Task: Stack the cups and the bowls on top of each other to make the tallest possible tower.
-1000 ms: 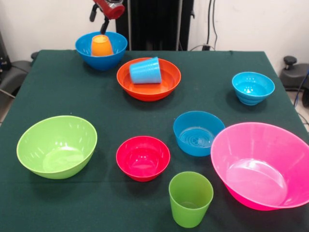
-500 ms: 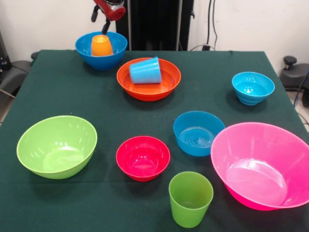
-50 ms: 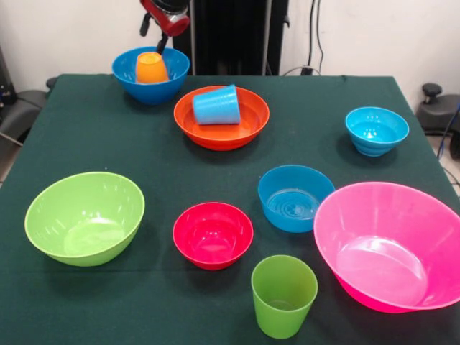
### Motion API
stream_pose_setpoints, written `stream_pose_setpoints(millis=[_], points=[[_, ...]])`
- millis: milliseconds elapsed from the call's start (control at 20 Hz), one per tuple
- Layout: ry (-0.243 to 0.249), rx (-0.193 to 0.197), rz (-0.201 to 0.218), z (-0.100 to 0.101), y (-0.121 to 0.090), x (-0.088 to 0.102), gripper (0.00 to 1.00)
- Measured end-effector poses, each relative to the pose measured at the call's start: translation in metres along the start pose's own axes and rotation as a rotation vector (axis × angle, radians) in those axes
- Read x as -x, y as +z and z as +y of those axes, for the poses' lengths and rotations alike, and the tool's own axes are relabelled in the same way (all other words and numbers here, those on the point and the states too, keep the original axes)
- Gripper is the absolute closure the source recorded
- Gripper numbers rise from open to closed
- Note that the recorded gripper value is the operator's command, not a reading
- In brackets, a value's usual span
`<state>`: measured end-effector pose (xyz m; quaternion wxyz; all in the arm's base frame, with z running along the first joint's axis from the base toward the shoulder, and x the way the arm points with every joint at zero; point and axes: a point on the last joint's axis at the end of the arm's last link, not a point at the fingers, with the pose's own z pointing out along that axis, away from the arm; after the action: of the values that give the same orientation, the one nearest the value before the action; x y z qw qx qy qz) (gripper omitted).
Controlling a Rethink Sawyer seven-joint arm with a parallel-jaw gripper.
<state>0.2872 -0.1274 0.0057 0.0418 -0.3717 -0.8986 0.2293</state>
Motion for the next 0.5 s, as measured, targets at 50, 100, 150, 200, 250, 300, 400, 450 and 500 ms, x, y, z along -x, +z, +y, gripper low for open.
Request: stream_pose_setpoints(millis=[50,100,150,200,250,300,400,450,500], points=[[-0.003,-0.001,0.000,0.0003,0.0011,-0.0006,0.00],[-0.006,-0.001,-0.001,0.0006,0.0017,-0.0010,0.00],[-0.007,-0.001,-0.002,0.0008,0.0022,-0.0012,0.00],[-0.012,-0.001,-0.005,0.0012,0.0030,-0.0020,0.00],[-0.018,-0.002,-0.008,0.0016,0.0039,-0.0029,0.00],[-0.019,-0.002,-0.008,0.0017,0.0040,-0.0031,0.00],[-0.027,-0.002,-0.013,0.0026,0.0042,-0.0045,0.00],[-0.030,-0.002,-0.015,0.0031,0.0042,-0.0050,0.00],[-0.033,-0.002,-0.017,0.0036,0.0042,-0.0055,0.00]])
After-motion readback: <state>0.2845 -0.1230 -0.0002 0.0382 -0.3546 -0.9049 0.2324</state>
